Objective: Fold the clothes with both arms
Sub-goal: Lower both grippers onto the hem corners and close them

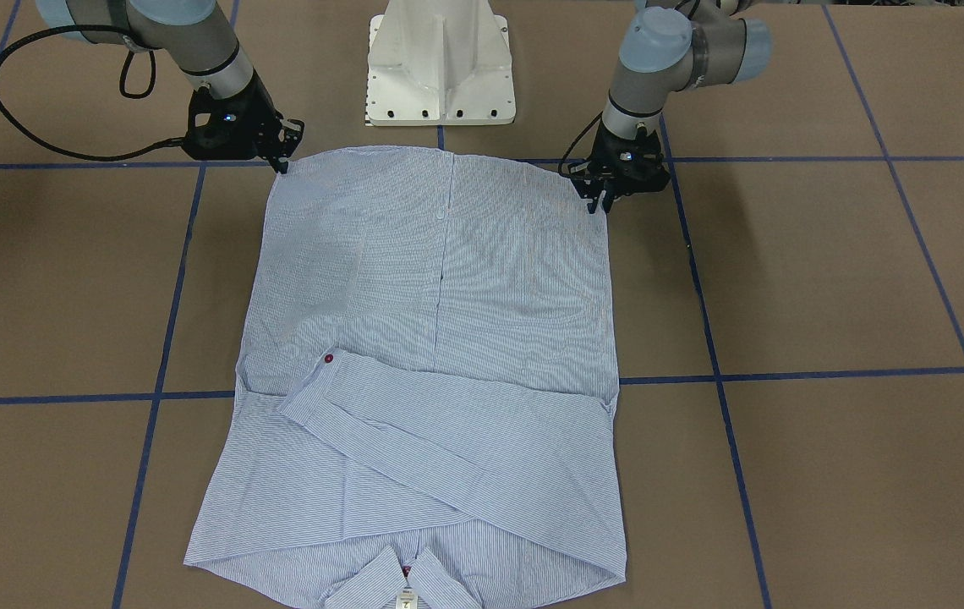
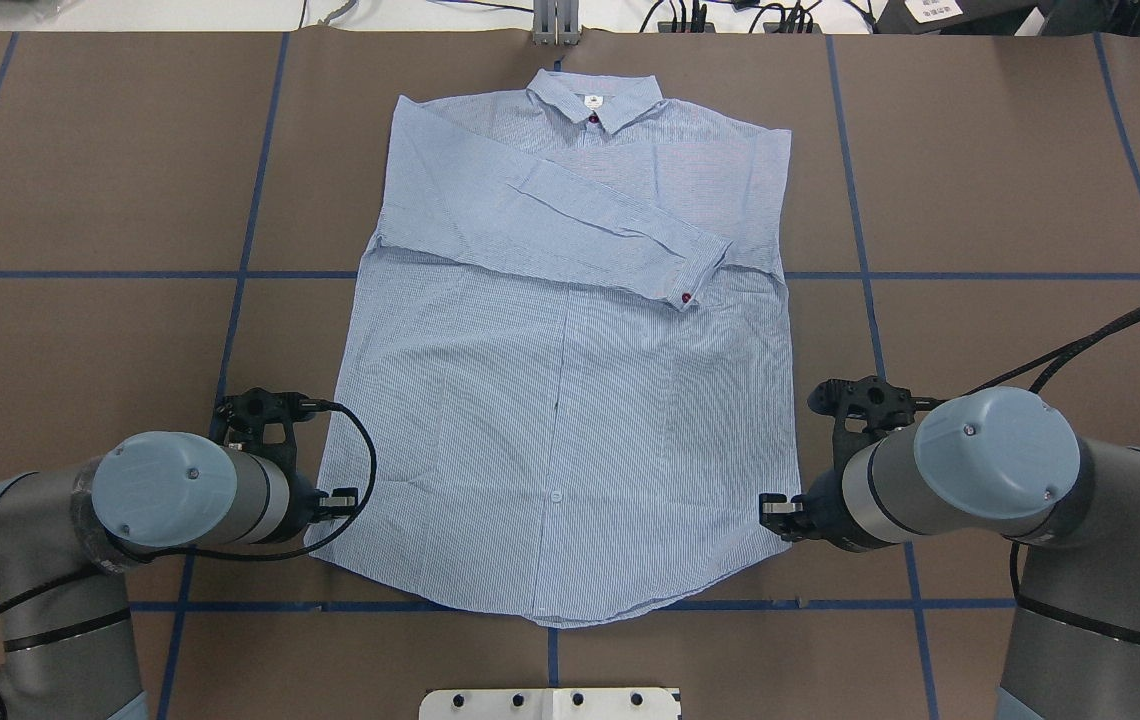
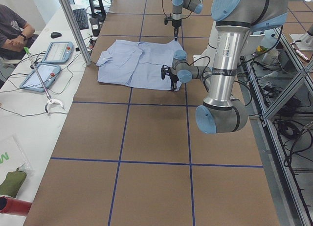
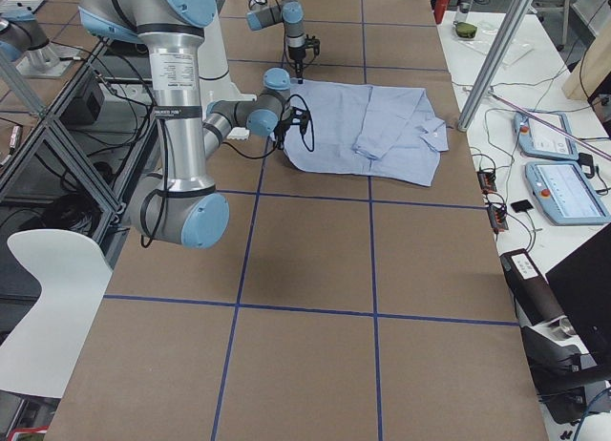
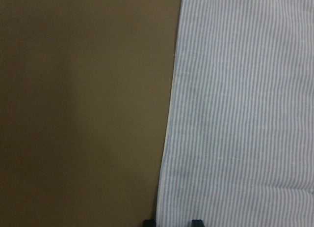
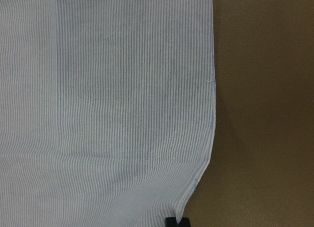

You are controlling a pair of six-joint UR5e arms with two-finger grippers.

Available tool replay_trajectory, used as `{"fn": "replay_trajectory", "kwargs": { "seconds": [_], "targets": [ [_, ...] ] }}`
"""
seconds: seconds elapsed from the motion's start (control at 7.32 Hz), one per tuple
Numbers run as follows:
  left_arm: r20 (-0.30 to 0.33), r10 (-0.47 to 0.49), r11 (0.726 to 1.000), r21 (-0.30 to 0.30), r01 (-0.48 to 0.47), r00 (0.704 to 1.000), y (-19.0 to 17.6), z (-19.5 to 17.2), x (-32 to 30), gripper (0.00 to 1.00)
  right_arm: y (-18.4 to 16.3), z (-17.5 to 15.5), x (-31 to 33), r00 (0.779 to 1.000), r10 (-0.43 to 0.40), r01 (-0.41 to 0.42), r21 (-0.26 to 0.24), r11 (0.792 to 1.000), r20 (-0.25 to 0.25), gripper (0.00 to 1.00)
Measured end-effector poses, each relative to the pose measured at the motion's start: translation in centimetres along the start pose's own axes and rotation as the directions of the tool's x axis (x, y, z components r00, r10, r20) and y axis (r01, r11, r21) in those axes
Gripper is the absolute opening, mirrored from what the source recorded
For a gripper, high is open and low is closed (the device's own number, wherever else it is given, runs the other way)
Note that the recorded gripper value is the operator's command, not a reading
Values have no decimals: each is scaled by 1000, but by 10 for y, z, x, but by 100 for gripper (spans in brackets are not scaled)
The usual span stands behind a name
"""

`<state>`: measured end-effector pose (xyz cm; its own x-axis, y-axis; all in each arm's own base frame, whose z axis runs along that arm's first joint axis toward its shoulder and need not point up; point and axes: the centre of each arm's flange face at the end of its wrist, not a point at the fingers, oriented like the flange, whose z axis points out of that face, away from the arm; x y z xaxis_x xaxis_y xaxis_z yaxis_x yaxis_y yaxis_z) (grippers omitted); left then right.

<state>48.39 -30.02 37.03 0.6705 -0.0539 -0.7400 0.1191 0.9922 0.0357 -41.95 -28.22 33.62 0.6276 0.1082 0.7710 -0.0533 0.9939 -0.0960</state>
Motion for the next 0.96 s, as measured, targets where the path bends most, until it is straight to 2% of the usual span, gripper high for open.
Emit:
{"fn": "replay_trajectory", "kwargs": {
  "seconds": [0.27, 0.41, 0.55, 0.96],
  "targets": [
    [-3, 0, 1000, 0, 0, 1000, 0, -2, 1, 12, 0, 0, 0, 1000, 0, 0, 1, 1000, 0, 0],
    [-7, 0, 1000, 0, 0, 1000, 0, -4, 1, 2, 0, 0, 0, 1000, 1, -1, 1, 1000, 0, 0],
    [-11, 1, 1000, 1, -1, 1000, -1, -6, 2, 0, -1, 0, 0, 1000, 1, -1, 1, 1000, -1, 0],
    [-16, -2, 1000, 5, 2, 1000, -3, -10, 2, 0, -1, -3, 0, 1000, 0, 0, 1, 1000, 5, 0]
  ]
}}
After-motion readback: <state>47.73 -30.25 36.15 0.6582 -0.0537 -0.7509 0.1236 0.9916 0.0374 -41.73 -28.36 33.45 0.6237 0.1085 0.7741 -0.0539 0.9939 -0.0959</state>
